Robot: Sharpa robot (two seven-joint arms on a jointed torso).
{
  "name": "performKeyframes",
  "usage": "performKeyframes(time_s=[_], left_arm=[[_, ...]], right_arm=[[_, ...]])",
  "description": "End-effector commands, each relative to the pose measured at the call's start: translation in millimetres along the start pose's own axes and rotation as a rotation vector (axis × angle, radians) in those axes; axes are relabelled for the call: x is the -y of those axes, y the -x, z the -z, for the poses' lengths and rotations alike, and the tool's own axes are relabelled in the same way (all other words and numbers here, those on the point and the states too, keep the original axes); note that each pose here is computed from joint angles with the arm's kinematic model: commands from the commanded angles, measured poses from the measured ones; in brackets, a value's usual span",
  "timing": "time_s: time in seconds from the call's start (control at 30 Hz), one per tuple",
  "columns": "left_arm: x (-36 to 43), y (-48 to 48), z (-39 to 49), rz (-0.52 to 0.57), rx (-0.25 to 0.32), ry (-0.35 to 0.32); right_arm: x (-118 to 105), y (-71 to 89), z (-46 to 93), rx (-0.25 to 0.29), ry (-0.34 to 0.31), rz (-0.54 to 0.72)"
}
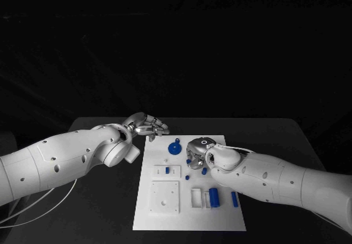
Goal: Assemble the parts on the task board
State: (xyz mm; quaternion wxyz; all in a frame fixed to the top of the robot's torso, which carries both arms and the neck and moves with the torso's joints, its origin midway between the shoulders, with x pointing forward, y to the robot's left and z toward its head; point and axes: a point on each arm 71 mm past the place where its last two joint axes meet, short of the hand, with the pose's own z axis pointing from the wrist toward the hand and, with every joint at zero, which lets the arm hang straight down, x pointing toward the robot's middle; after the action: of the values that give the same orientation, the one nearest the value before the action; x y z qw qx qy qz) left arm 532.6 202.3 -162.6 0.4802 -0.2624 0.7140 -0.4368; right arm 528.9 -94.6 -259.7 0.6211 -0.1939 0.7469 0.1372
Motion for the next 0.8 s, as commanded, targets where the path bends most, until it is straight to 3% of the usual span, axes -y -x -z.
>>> performKeyframes(time_s=[0.03,0.4,0.8], left_arm=[[1.7,-1.9,-0.2,0.007,-0.012,-0.005],[1.5,-2.3,0.1,0.007,-0.018,-0.002],[0.8,-1.5,1.1,0.008,-0.019,0.002]], right_arm=[[-2.5,-0.2,-0.2,0.019,0.024,0.012],[-5.3,3.9,-2.5,0.070,0.044,0.000],[-1.5,2.9,-0.4,0.064,0.046,-0.047]])
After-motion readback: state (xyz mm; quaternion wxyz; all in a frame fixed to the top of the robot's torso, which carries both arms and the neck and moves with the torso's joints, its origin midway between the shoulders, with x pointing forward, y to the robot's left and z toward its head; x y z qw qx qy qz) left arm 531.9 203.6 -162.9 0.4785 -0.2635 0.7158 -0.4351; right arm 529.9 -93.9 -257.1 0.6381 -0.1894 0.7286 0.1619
